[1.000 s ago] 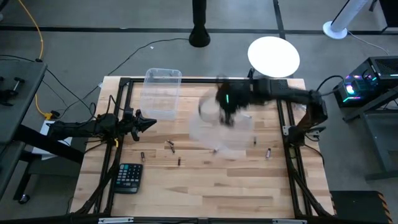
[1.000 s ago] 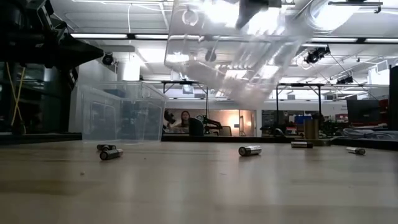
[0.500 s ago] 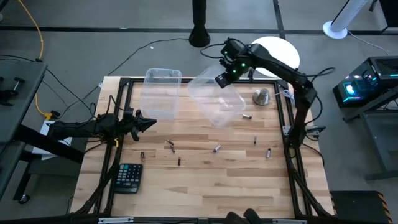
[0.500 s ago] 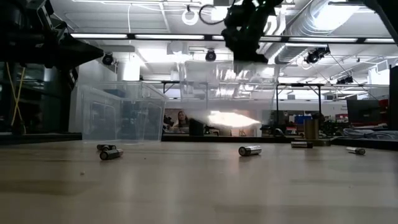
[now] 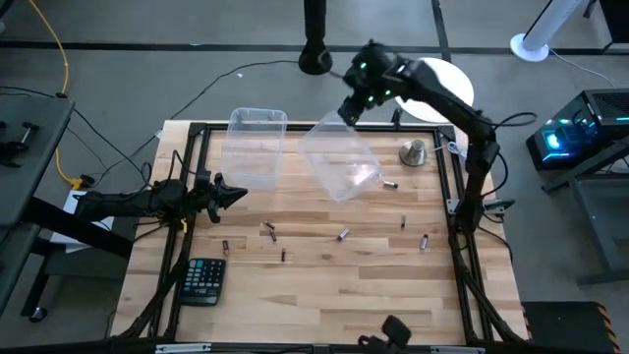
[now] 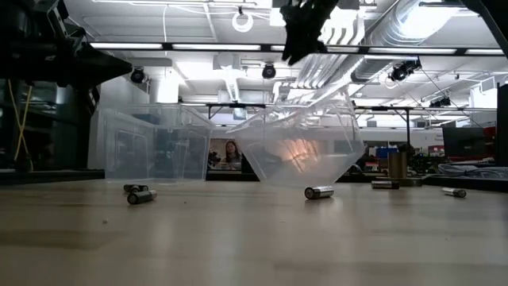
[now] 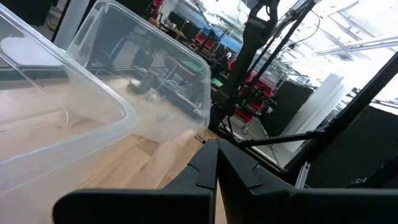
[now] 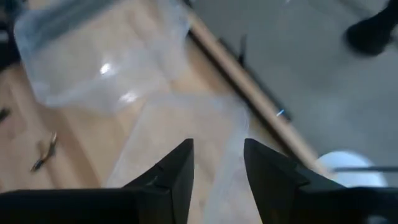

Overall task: Sort batteries
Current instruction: Move the bottom transparent bin to the top center of the table

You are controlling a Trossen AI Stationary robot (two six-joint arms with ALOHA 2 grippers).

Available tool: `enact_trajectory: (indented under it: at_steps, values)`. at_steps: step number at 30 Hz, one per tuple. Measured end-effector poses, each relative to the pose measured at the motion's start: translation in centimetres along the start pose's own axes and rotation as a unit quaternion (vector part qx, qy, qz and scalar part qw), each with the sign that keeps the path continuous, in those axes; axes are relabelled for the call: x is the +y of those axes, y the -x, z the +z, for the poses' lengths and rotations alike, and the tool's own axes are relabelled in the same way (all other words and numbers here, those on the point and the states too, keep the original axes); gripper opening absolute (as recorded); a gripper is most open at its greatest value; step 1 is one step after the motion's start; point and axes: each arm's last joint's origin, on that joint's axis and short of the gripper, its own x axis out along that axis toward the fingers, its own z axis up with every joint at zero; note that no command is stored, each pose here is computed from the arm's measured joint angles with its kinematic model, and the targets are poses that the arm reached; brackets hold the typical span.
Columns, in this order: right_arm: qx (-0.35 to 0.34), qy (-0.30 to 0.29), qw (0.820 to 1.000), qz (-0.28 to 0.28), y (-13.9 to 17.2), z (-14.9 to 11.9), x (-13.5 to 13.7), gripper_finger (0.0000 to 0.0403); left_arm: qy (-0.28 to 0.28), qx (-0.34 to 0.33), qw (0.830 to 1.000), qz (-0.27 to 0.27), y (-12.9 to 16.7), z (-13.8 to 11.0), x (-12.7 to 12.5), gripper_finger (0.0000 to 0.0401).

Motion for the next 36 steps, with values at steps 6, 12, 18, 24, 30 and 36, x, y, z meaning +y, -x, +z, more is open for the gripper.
enact_trajectory:
  at_steps: [6,12,18,24,30,36]
  values:
    - [-0.023,0.005,0.999,-0.033,5.4,0.1,-0.9,0.0138,0.000,0.000,1.000,0.000,0.0,0.0,0.0,0.0000]
    - [0.101,-0.003,0.992,0.078,6.9,-4.7,0.3,0.0138,0.000,0.000,1.000,0.000,0.0,0.0,0.0,0.0000]
    - [0.196,0.022,0.978,0.068,4.8,-9.9,4.3,0.0138,0.000,0.000,1.000,0.000,0.0,0.0,0.0,0.0000]
    - [0.223,0.048,0.973,-0.019,0.3,-14.1,6.3,0.0080,0.000,0.000,1.000,0.000,0.0,0.0,0.0,0.0000]
    - [0.184,0.048,0.979,-0.066,-3.6,-14.8,6.9,0.0011,0.000,0.000,1.000,0.000,0.0,0.0,0.0,0.0000]
    - [0.224,0.064,0.970,-0.069,-6.7,-15.5,7.5,0.0002,0.000,0.000,1.000,0.000,0.0,0.0,0.0,0.0000]
